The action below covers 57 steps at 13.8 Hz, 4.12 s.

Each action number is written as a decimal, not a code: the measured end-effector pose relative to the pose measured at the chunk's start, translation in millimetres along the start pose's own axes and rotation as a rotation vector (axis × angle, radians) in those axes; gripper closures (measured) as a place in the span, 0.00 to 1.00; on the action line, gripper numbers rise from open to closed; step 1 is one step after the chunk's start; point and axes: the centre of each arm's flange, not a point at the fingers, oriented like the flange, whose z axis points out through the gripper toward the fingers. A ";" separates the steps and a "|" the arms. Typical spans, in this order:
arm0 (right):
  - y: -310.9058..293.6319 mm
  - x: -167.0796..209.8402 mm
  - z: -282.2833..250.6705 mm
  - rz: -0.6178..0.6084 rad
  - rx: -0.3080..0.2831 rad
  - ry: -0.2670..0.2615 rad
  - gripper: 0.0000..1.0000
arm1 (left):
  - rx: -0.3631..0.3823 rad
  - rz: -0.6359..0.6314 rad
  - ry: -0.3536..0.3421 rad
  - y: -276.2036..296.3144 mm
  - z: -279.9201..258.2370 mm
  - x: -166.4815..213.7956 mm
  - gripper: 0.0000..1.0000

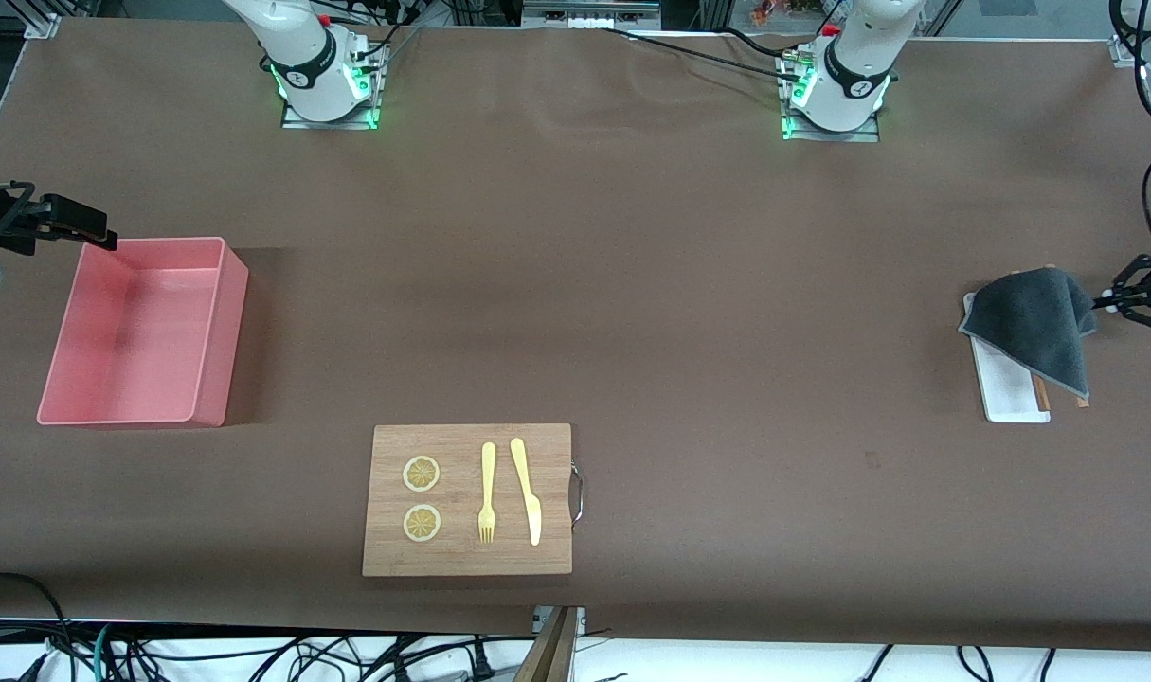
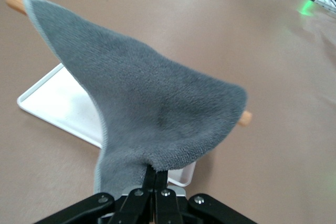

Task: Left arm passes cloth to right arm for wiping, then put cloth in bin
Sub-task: 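Lift the cloth with the left gripper while the right gripper reaches center, then hold the hanging cloth out toward the right gripper with the left gripper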

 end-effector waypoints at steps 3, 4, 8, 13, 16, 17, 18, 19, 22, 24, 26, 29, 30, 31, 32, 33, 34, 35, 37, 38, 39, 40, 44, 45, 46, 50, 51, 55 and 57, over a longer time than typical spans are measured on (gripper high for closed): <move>0.1 2.7 6.9 0.000 0.002 -0.018 0.00 | 0.057 -0.099 -0.142 32.8 -74.3 57.6 0.98; 0.3 4.9 11.2 0.000 0.003 -0.028 0.00 | 0.066 -0.138 -0.184 46.8 -93.8 84.2 0.98; -2.1 9.5 21.7 -0.004 0.006 -0.057 0.00 | 0.088 -0.287 -0.332 82.5 -114.3 215.8 0.98; -28.9 18.0 31.6 0.019 0.005 -0.073 0.00 | 0.100 -0.466 -0.421 98.0 -66.3 345.8 0.98; -64.3 32.3 45.9 0.083 0.013 -0.070 0.00 | 0.110 -0.563 -0.482 113.1 -11.6 432.5 0.98; -76.1 37.3 51.2 0.106 0.024 -0.068 0.00 | 0.116 -0.591 -0.504 120.0 12.6 463.3 0.98; -85.9 41.6 56.1 0.129 0.029 -0.066 0.00 | 0.112 -0.611 -0.515 128.0 38.4 492.8 0.98; -94.3 45.3 60.4 0.147 0.033 -0.064 0.00 | 0.092 -0.633 -0.505 137.2 63.2 519.8 0.98; -120.5 57.5 73.6 0.217 0.093 -0.056 0.00 | 0.051 -0.737 -0.417 161.1 123.4 587.1 0.98; -138.6 66.1 82.8 0.299 0.142 -0.055 0.00 | 0.079 -0.838 -0.347 175.6 160.7 630.4 0.98; -161.4 73.6 92.6 0.378 0.192 -0.061 0.00 | 0.092 -0.926 -0.268 198.8 205.4 678.5 0.98; -198.2 83.3 107.3 0.491 0.243 -0.065 0.00 | 0.030 -0.947 -0.139 238.7 255.6 736.6 0.98; -212.2 86.0 111.9 0.528 0.267 -0.068 0.00 | -0.020 -0.953 -0.096 247.7 267.0 749.2 0.98; -227.1 88.1 116.6 0.561 0.302 -0.080 0.00 | -0.066 -0.963 -0.059 252.5 275.7 757.7 0.98; -240.8 90.2 121.9 0.592 0.341 -0.097 0.00 | -0.110 -0.976 -0.028 254.6 281.5 763.4 0.98; -252.2 92.9 127.3 0.624 0.372 -0.109 0.00 | -0.153 -0.993 0.003 255.0 283.6 767.3 0.98; -260.4 95.5 132.6 0.653 0.389 -0.115 0.00 | -0.194 -1.007 0.027 255.3 283.4 769.9 0.98; -267.5 97.5 137.0 0.678 0.399 -0.116 0.00 | -0.229 -1.015 0.042 256.7 283.1 772.1 0.98; -281.1 98.9 141.7 0.714 0.417 -0.118 0.00 | -0.283 -1.003 0.050 267.4 289.7 779.6 0.98; -290.5 98.5 142.4 0.732 0.433 -0.121 0.00 | -0.318 -1.000 0.052 275.7 294.9 784.9 0.98; -301.1 97.7 141.8 0.752 0.452 -0.120 0.00 | -0.354 -1.002 0.058 282.6 298.7 789.6 0.98; -311.8 96.5 140.5 0.777 0.469 -0.116 0.00 | -0.389 -1.006 0.066 287.2 300.7 793.1 0.98; -334.4 94.4 135.6 0.835 0.550 -0.133 0.00 | -0.523 -1.039 0.123 293.9 299.2 802.9 0.98; -334.3 94.7 135.0 0.840 0.561 -0.139 0.00 | -0.549 -1.047 0.138 294.2 298.0 804.6 0.98; -334.3 95.0 134.4 0.846 0.573 -0.147 0.00 | -0.589 -1.060 0.158 294.8 296.7 807.0 0.98; -342.6 95.2 129.5 0.866 0.637 -0.158 0.00 | -0.658 -1.092 0.183 293.0 300.3 808.2 0.98; -344.3 95.3 128.5 0.868 0.644 -0.153 0.00 | -0.661 -1.095 0.178 293.1 304.7 807.5 0.98; -345.7 96.2 126.2 0.870 0.655 -0.138 0.00 | -0.637 -1.045 0.147 301.3 326.3 806.9 0.98; -346.1 96.9 120.7 0.867 0.665 -0.128 0.00 | -0.576 -0.983 0.085 304.0 333.7 800.7 0.98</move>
